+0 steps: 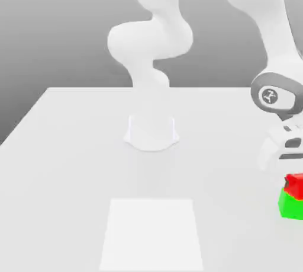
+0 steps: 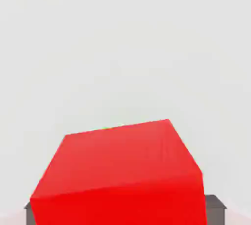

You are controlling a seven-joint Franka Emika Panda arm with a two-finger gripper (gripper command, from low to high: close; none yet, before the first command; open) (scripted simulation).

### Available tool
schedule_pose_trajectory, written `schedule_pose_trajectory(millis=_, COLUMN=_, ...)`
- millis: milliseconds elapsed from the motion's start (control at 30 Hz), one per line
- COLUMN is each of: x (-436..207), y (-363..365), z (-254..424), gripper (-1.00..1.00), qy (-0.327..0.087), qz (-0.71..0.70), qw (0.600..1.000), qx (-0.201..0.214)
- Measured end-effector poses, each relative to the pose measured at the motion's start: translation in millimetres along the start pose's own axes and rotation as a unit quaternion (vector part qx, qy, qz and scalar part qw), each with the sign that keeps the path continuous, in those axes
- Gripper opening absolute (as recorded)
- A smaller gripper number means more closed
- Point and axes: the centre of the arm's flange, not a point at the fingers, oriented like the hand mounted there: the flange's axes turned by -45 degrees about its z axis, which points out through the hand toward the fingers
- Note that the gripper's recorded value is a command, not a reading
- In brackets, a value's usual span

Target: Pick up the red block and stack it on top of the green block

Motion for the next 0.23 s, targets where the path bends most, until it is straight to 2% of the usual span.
schedule_pose_trajectory(millis=100, x=-1, y=0, z=2, gripper=1.00, qy=0.000, qz=-0.001, qw=1.000, qx=0.000)
schedule_pose_trajectory(millis=233, x=0, y=0, z=-42, gripper=1.00, qy=0.000, qz=0.000, qw=1.000, qx=-0.001)
